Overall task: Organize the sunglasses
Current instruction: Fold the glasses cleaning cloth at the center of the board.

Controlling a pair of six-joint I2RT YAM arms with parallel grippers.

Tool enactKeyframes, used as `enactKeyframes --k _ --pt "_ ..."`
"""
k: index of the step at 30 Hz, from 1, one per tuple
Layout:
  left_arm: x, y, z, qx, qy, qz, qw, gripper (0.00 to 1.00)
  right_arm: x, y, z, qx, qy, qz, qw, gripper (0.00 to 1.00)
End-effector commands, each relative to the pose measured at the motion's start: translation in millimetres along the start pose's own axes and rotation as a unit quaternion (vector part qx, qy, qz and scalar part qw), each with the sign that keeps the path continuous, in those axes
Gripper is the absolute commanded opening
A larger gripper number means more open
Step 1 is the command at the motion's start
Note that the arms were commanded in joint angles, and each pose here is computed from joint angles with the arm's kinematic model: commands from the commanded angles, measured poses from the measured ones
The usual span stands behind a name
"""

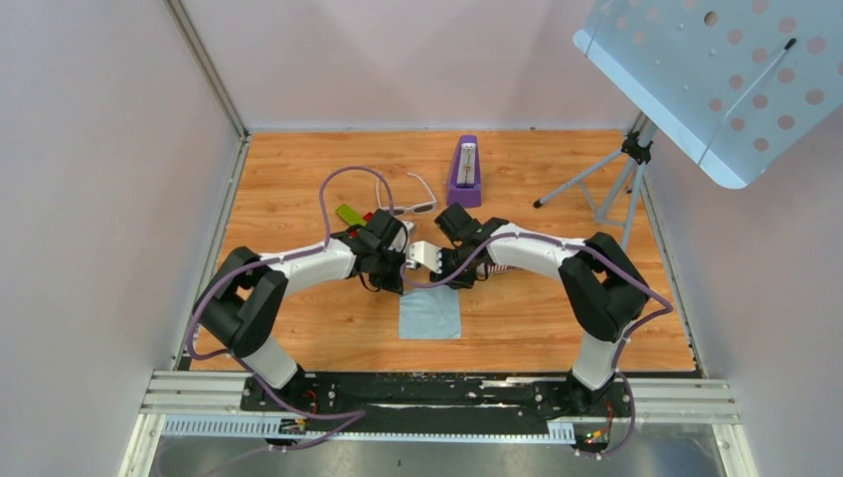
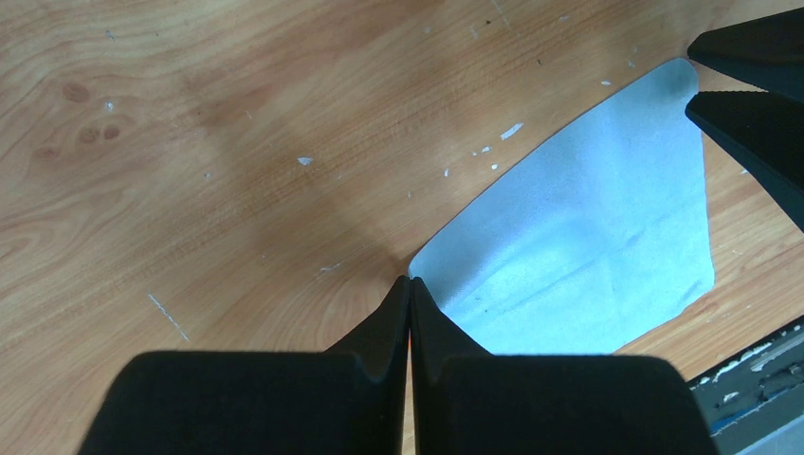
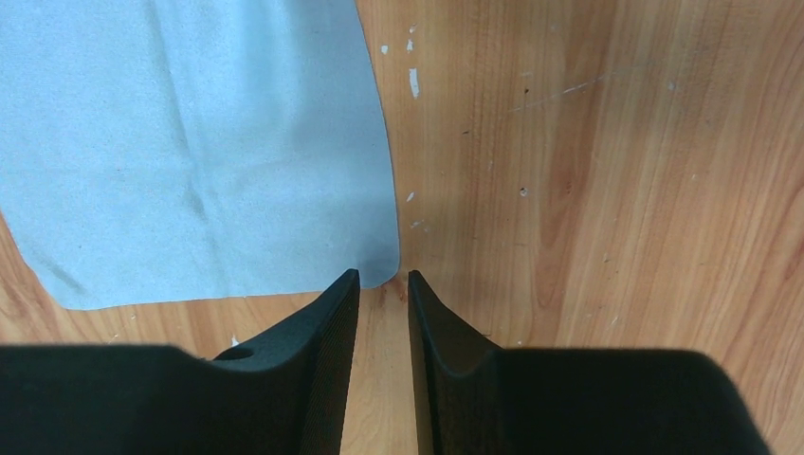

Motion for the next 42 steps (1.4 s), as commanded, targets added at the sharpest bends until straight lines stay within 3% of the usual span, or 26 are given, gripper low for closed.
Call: enactKeyframes --k 1,13,20,33,40,42 --pt "-10 -2 1 0.011 -0.018 0.009 1.000 0.00 8 0 9 -0.026 0.023 0.006 0.999 0.30" --pt "-14 -2 3 0.014 -0.025 0.004 1.000 0.00 13 3 20 -0.057 0.033 0.006 0.998 0.23" --pt "-26 -4 7 0.022 -0.035 0.002 0.999 0.00 12 2 20 -0.068 0.031 0.002 0.997 0.00" --pt "-33 -13 -7 0.057 -0.108 0.005 0.992 0.00 14 12 -8 -0.034 0.009 0.017 0.999 0.00" --pt "-30 -11 -12 0.044 -0.105 0.008 0.993 0.00 13 13 -12 -0.023 -0.001 0.017 1.000 0.00" --pt "-30 -10 -11 0.036 -0.100 0.007 0.994 0.00 11 10 -13 -0.018 -0.007 0.012 1.000 0.11"
Point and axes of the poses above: each gripper's point midway between its finger pads, its own z axis out along the fingers, its own y axis along the line the jaws close on, x = y × z, the point moved 9 cm from there along -z, back along the fingers, and after that the axes turned 12 degrees about z, right-handed, at the moved point
